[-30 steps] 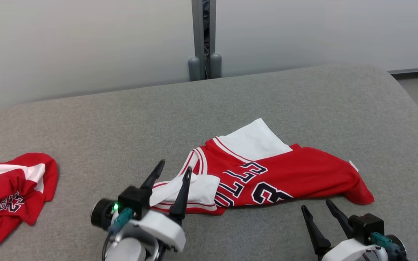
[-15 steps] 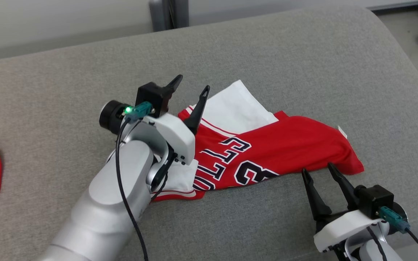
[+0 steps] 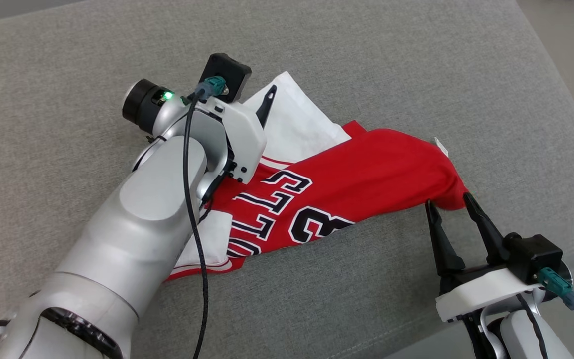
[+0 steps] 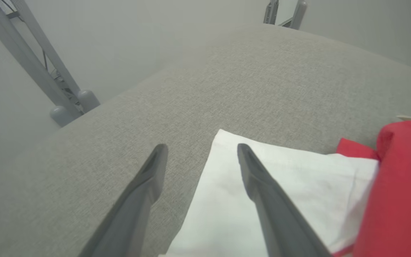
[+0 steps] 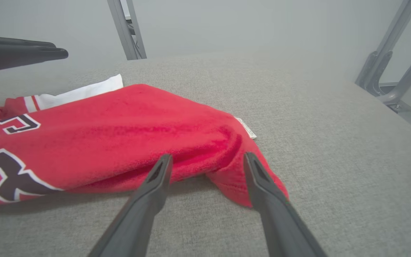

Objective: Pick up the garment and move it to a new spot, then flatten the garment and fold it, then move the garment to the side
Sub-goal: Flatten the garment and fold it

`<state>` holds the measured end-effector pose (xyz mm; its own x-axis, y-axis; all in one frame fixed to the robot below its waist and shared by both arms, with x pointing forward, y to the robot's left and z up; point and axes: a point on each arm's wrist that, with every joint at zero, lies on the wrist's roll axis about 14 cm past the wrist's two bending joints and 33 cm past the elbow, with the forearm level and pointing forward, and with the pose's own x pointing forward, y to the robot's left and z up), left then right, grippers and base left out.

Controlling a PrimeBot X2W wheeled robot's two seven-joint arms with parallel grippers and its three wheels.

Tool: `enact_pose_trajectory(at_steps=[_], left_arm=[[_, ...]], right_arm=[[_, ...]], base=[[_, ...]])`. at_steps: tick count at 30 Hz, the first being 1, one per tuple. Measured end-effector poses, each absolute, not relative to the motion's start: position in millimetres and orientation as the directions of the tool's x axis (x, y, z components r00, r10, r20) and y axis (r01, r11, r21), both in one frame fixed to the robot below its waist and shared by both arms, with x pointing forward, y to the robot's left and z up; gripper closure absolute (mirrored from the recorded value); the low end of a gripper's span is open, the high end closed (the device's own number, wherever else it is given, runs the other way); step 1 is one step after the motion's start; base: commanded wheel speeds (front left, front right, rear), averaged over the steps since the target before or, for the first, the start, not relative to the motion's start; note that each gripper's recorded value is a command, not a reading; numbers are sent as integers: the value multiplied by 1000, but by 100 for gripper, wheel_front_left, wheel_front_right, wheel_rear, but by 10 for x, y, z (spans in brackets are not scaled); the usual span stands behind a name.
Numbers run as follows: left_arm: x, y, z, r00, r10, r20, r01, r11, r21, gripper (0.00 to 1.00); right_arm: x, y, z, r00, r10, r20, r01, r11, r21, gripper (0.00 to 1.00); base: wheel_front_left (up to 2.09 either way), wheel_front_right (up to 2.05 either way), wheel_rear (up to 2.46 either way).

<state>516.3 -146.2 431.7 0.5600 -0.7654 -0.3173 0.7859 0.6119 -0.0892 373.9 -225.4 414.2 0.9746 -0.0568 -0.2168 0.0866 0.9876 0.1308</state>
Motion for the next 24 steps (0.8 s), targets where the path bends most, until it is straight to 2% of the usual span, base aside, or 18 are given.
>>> enact_pose_trajectory(at_steps=[8,16,17,18,19,24], left_arm=[[5135,-1564,4012,503,-742,-443,801,593,-84,0],[5092,-1398,3695,489,-642,-591,796,605,2,0],[5099,-1386,3689,489,-636,-597,797,604,10,26],[5098,-1377,3687,489,-634,-599,796,605,9,87],[5094,-1373,3694,488,-638,-596,794,608,0,100],[5106,-1259,3749,537,-637,-553,755,655,-22,100]], right_arm=[[3678,-2364,4134,969,-103,-226,130,986,107,0],[3678,-2378,4206,972,-113,-204,137,985,109,0],[3686,-2377,4223,974,-113,-198,136,985,109,0],[3696,-2375,4244,975,-112,-191,134,985,109,0],[3705,-2380,4261,976,-112,-185,134,985,109,0],[3708,-2388,4309,980,-107,-169,124,988,96,0]], base=[[0,0,0],[0,0,0],[0,0,0],[0,0,0],[0,0,0],[0,0,0]])
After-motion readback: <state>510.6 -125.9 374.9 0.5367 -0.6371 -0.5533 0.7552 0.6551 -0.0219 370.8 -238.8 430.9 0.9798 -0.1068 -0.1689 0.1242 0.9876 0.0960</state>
